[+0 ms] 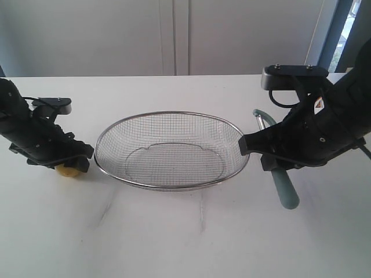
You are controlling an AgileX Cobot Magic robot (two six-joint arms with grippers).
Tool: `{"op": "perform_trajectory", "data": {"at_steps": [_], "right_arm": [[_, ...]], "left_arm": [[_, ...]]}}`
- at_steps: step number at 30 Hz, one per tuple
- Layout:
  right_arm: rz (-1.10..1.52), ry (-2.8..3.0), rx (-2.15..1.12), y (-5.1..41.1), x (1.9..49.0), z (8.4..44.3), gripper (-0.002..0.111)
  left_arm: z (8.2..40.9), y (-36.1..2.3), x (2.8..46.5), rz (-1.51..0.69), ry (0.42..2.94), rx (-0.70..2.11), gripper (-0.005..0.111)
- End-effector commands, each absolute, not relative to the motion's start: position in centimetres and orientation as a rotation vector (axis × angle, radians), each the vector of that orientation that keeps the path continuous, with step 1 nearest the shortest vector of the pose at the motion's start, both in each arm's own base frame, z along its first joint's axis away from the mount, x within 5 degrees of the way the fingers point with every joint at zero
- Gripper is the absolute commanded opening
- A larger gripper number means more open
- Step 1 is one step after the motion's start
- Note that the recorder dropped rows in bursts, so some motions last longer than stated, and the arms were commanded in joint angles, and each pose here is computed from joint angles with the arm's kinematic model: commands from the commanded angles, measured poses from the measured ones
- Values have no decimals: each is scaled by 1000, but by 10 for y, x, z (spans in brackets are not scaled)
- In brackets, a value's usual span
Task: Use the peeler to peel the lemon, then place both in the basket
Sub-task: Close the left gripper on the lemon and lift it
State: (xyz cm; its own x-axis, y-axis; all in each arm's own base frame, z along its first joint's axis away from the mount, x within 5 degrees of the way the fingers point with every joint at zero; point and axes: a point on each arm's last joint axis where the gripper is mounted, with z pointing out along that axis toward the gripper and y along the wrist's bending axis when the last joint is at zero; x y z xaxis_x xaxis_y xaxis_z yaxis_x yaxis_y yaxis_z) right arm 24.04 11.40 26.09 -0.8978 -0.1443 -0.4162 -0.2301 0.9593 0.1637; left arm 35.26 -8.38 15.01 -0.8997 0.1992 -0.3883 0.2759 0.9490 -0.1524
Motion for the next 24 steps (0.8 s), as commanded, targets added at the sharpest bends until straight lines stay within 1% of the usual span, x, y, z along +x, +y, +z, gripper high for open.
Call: {"op": "perform_trajectory", "data": {"at_steps": [1, 2, 8, 18, 24], "right_arm": [[303, 2670, -258, 113, 242, 266, 0], [303, 2670, -258, 113, 242, 266, 0], [303, 2667, -257, 113, 242, 266, 0], [303, 2667, -257, 113, 242, 266, 0], [302, 2670, -257, 113, 242, 266, 0]], "left_arm": [[155, -86, 346, -316, 2767, 370, 7], [157, -86, 345, -318, 2767, 375, 0], [175, -85, 343, -316, 2721, 381, 0], [189, -83, 337, -299, 2707, 430, 0], [191, -83, 336, -295, 2698, 451, 0]]}}
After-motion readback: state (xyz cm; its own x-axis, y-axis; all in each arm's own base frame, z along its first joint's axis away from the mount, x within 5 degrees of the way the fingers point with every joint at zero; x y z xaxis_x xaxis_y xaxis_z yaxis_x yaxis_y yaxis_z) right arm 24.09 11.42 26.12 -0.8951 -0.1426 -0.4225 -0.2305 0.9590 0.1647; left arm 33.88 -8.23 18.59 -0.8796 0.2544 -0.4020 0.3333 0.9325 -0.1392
